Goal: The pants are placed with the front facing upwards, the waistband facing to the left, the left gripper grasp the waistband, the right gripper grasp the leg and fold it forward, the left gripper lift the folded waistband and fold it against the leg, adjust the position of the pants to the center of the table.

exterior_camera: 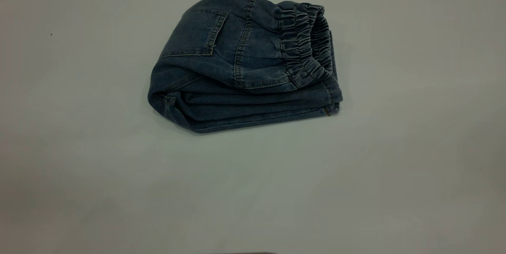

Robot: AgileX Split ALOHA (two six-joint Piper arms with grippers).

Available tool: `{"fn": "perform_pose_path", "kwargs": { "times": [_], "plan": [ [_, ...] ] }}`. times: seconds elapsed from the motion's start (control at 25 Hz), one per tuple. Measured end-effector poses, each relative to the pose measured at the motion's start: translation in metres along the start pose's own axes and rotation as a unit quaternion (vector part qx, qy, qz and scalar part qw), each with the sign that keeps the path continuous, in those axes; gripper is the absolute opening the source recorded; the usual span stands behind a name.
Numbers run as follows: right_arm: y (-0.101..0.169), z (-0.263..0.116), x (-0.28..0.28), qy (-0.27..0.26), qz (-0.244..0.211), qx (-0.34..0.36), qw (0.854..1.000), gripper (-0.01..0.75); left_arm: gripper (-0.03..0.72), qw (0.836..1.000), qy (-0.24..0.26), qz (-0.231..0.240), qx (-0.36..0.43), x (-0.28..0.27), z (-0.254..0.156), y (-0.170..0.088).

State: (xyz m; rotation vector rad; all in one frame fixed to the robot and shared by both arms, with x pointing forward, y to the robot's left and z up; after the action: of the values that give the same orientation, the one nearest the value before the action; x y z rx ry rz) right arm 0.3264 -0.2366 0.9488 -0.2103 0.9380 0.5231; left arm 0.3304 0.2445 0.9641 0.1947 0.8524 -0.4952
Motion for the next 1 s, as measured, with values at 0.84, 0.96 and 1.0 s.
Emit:
{"fn": "perform_pose_path", "kwargs": {
  "times": [0.84, 0.96, 1.0],
  "plan": [
    [-0.049, -0.004, -0.029, -0.106, -0.169, 0.209, 0.957, 0.347, 0.552, 0.974, -0.021, 0.149, -0.169, -0.010, -0.006, 0.046],
    [-0.044, -0.004, -0.039, -0.146, -0.174, 0.200, 0.953, 0.347, 0.552, 0.968, -0.022, 0.165, -0.187, -0.012, -0.008, 0.051],
    [-0.043, -0.005, -0.041, -0.158, -0.176, 0.197, 0.951, 0.347, 0.552, 0.968, -0.022, 0.166, -0.188, -0.012, -0.008, 0.051]
  ]
}}
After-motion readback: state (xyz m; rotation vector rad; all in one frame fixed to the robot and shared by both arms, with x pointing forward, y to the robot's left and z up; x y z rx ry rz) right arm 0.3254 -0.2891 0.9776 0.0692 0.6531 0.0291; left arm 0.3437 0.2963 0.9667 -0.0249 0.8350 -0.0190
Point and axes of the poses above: a point on each arm's last joint axis where the gripper is mounted, x pointing out along that axis toward the gripper, y along the wrist's bending axis when the last joint is at zero, z = x × y, the point moved 10 cm from there along x, pointing out along that axis toward the gripper, and after that the axes turned 2 degrees about -x, right-handed, at the moved point
